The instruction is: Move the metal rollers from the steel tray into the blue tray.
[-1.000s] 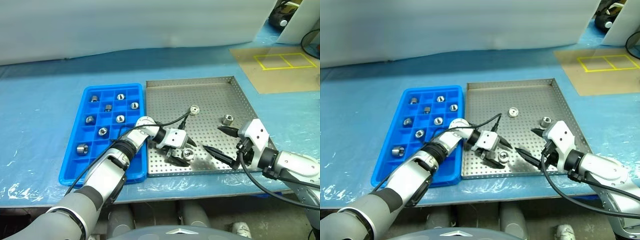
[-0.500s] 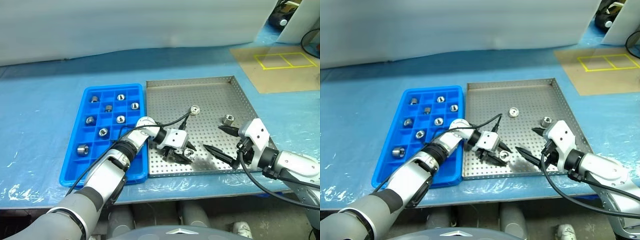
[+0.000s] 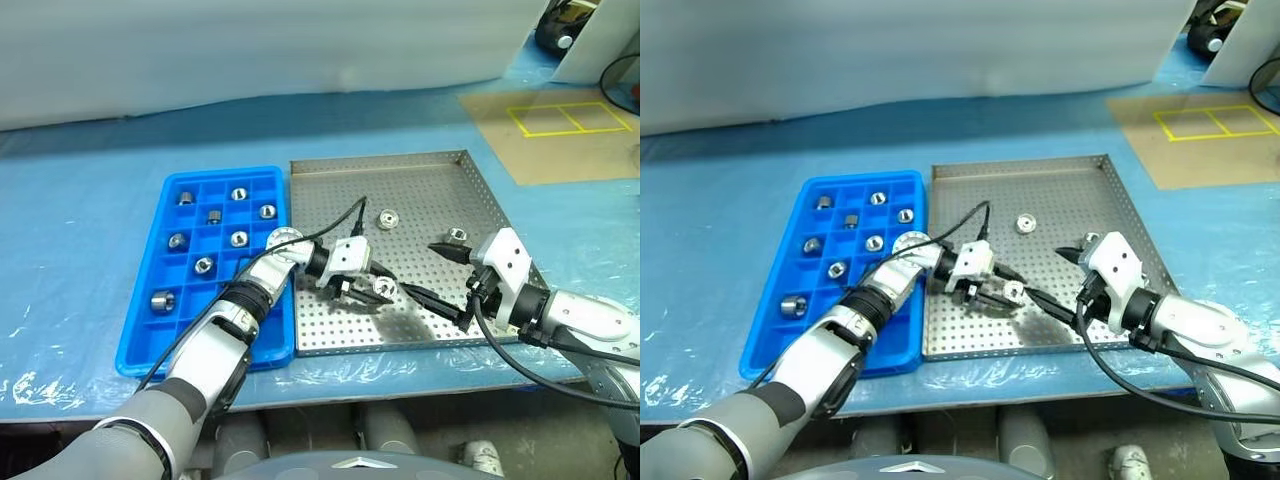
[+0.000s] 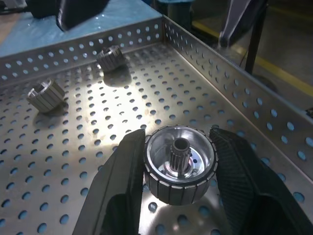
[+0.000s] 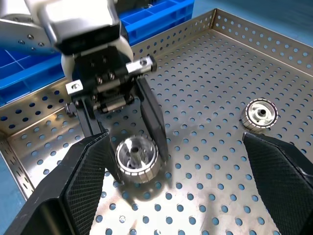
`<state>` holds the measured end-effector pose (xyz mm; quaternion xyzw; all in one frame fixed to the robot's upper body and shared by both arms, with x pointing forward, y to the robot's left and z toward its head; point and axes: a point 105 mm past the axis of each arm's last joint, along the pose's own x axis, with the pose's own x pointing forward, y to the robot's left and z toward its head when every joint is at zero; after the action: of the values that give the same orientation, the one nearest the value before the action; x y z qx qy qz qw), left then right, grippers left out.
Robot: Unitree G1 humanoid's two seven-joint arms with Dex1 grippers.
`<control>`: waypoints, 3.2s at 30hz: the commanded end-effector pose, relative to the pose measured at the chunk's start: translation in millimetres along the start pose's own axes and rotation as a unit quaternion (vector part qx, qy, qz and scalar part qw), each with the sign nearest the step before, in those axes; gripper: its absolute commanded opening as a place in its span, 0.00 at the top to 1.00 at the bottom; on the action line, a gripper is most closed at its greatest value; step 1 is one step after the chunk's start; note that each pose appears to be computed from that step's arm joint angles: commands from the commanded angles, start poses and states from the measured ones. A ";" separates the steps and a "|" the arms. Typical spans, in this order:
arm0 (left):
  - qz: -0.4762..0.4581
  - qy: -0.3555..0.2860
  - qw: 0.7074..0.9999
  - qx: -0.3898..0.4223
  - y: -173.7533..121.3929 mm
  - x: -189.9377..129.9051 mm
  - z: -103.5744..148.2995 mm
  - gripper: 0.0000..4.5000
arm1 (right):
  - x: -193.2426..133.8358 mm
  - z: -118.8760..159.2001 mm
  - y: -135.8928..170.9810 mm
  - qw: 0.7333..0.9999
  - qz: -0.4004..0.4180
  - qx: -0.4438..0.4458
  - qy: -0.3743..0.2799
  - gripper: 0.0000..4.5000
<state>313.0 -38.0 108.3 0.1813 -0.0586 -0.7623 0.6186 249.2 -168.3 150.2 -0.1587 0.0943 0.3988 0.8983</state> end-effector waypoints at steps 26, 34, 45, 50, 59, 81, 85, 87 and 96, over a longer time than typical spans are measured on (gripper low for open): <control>0.267 0.085 0.959 -0.048 -37.0 -170.7 20.4 0.61 | 98.1 52.2 20.7 0.939 0.308 -0.125 -0.092 0.00; 0.292 0.068 0.953 -0.055 -40.0 -190.3 45.2 0.61 | 107.2 48.1 22.6 0.934 0.319 -0.128 -0.096 0.00; 0.331 0.178 0.923 -0.081 -69.9 -266.5 36.5 0.61 | 115.9 47.8 26.3 0.929 0.332 -0.129 -0.102 0.00; 0.356 0.207 0.908 -0.075 -70.8 -278.9 21.8 0.61 | 118.2 50.9 25.3 0.927 0.334 -0.135 -0.105 0.00; 0.346 0.240 0.903 -0.082 -79.9 -281.9 2.7 0.61 | 115.9 49.3 23.1 0.930 0.325 -0.136 -0.104 0.00; 0.309 0.259 0.903 -0.150 -120.3 -279.4 4.3 0.61 | 116.6 43.8 23.4 0.933 0.318 -0.135 -0.098 0.00; 0.308 0.274 0.897 -0.158 -125.3 -281.1 -3.4 0.61 | 117.1 44.6 22.6 0.933 0.318 -0.136 -0.099 0.00; 0.298 0.268 0.901 -0.164 -128.5 -277.4 -3.5 0.61 | 117.2 44.5 21.9 0.933 0.317 -0.138 -0.098 0.00; 0.308 0.271 0.897 -0.164 -124.5 -280.0 -7.0 0.19 | 117.3 45.2 20.9 0.935 0.313 -0.138 -0.099 0.00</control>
<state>244.5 259.7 114.7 0.2381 0.1926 -0.4609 0.8329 312.6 -59.4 142.1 -0.1980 0.0174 0.6831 0.7028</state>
